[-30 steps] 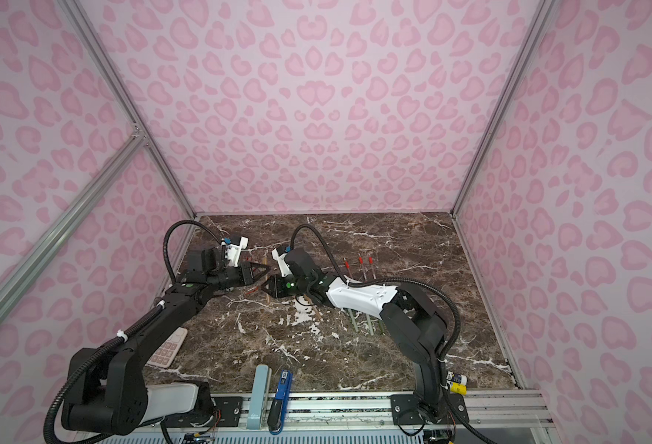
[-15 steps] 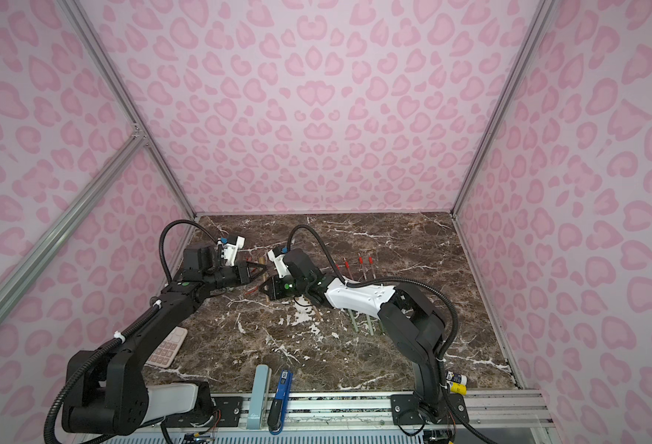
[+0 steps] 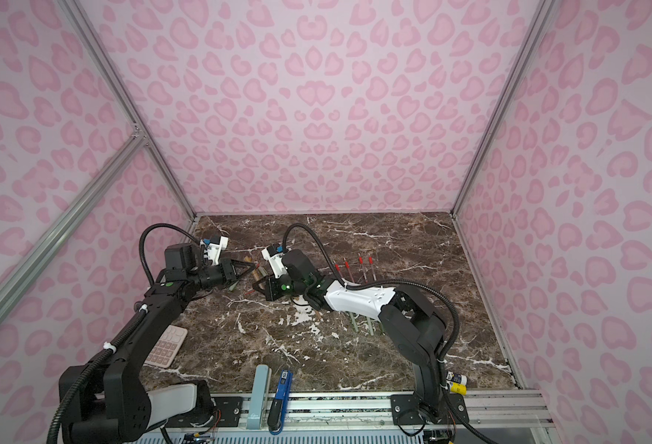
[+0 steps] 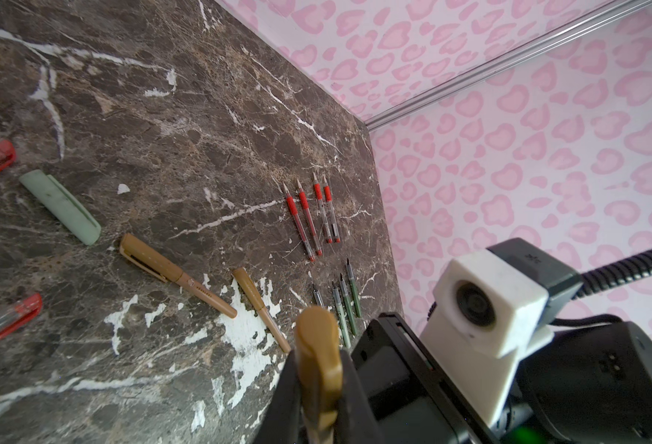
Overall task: Remove pen caps from pens
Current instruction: Open the pen cap on the pen, then place the pen cap at the middle-left of the table.
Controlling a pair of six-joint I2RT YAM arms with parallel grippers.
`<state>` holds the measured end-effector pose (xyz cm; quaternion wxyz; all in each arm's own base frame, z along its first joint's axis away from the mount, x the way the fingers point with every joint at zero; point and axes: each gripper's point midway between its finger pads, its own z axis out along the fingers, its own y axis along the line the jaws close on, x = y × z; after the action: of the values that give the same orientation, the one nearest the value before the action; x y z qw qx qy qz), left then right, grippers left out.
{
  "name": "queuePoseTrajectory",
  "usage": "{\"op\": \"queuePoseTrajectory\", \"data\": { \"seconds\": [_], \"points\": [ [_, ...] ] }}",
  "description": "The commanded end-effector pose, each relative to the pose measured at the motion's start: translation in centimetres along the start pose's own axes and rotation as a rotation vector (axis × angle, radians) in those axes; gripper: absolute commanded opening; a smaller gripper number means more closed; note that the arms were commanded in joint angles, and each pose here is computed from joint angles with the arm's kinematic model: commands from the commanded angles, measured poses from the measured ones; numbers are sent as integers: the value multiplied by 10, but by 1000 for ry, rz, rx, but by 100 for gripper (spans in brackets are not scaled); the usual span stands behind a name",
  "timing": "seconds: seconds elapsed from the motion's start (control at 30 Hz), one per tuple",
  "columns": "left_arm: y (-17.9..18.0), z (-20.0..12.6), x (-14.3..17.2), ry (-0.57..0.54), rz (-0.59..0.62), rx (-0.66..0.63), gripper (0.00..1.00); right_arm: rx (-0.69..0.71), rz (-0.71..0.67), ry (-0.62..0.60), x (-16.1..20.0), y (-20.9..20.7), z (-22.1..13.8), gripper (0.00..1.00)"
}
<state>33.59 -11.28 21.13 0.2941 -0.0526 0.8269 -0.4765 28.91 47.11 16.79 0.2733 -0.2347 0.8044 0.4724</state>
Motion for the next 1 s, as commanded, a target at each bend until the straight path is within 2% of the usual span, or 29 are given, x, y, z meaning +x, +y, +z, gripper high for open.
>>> {"op": "queuePoseTrajectory", "data": {
  "seconds": [0.0,0.23,0.43,0.6,0.77,0.97],
  "points": [
    [5,-14,-58,-240,167,-99,3,201,150,220,68,-55,-9,0],
    [23,-29,-75,-305,148,-199,3,227,141,214,72,-59,-20,0],
    [44,-50,-91,-387,66,-272,3,239,145,196,73,-63,-29,0],
    [54,-44,-78,-354,87,-277,4,270,177,174,69,-77,-41,0],
    [80,-34,-60,-288,175,-391,5,302,219,135,65,-94,-58,0],
    [102,-12,-37,-204,206,-468,5,402,204,97,62,-111,-92,0]
  ]
}}
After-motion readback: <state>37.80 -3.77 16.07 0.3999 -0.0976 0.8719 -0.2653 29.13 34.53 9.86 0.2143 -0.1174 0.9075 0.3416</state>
